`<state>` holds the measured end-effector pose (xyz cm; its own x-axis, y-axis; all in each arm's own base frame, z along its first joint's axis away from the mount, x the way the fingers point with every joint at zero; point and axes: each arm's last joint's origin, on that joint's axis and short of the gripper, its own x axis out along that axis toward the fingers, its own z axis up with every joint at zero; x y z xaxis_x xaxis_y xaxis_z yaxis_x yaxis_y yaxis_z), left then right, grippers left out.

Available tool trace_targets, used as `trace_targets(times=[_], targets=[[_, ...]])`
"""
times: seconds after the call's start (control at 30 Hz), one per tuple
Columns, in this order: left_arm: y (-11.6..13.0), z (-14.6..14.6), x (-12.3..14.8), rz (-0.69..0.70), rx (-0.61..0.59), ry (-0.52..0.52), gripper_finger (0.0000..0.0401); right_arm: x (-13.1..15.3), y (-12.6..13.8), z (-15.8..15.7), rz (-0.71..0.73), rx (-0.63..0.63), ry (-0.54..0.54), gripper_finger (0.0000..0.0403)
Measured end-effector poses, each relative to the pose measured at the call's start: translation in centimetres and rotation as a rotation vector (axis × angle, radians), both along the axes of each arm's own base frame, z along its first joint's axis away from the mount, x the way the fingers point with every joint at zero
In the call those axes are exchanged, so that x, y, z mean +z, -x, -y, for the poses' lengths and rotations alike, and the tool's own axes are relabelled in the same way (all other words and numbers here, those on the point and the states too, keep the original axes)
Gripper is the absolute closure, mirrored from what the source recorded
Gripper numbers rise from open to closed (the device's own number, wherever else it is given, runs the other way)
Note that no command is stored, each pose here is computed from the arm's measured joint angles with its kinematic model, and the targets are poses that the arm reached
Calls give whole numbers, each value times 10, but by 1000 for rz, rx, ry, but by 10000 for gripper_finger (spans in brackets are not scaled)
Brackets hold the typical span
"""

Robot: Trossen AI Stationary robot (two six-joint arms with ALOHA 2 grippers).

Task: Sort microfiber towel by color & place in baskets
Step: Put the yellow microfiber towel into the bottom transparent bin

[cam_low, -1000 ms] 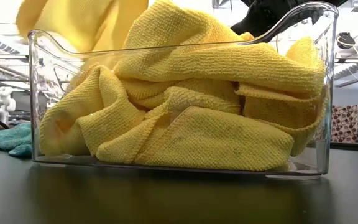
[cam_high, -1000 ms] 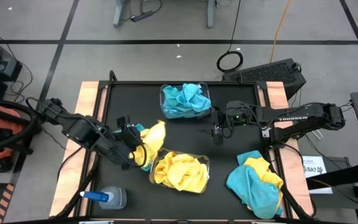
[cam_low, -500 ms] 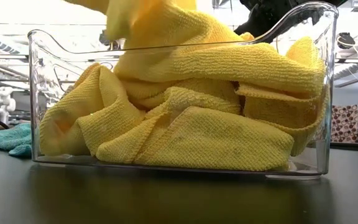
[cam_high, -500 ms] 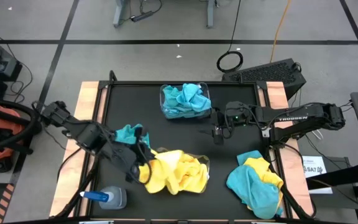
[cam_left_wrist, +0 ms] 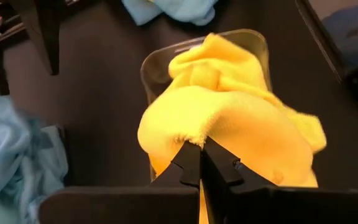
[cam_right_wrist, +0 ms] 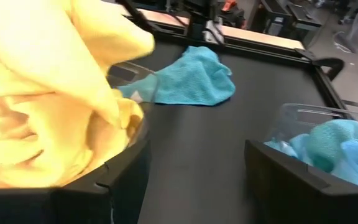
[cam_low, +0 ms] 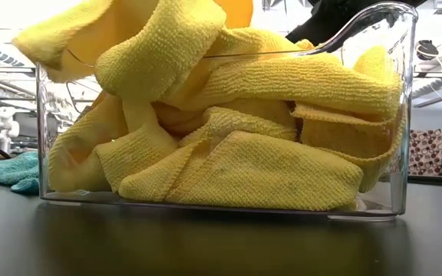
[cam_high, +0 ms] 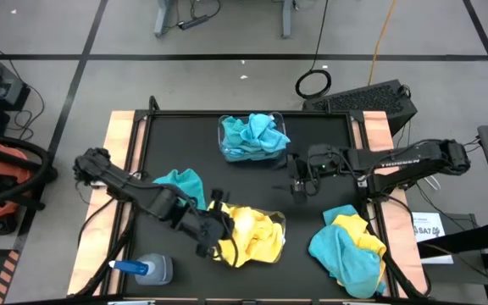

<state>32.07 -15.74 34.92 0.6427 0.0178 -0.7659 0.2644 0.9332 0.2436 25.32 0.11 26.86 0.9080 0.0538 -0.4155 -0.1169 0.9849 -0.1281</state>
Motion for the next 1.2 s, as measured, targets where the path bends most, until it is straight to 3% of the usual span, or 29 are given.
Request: trace_targets(times=[0.53,0.7,1.07,1.2], targets=[[-52,0,-55,-86,-100,32,401,3,4,-51,25,205,-56,152],[-67,-5,-76,-129,-83,20,401,3,3,-68,50,254,-86,152],[-90,-14,-123,-250,-76,71,389,-38,-26,-91,-35,241,-87,152],[-92,-16,-127,-263,-46,96,378,-51,-35,-94,-50,230,-106,152]])
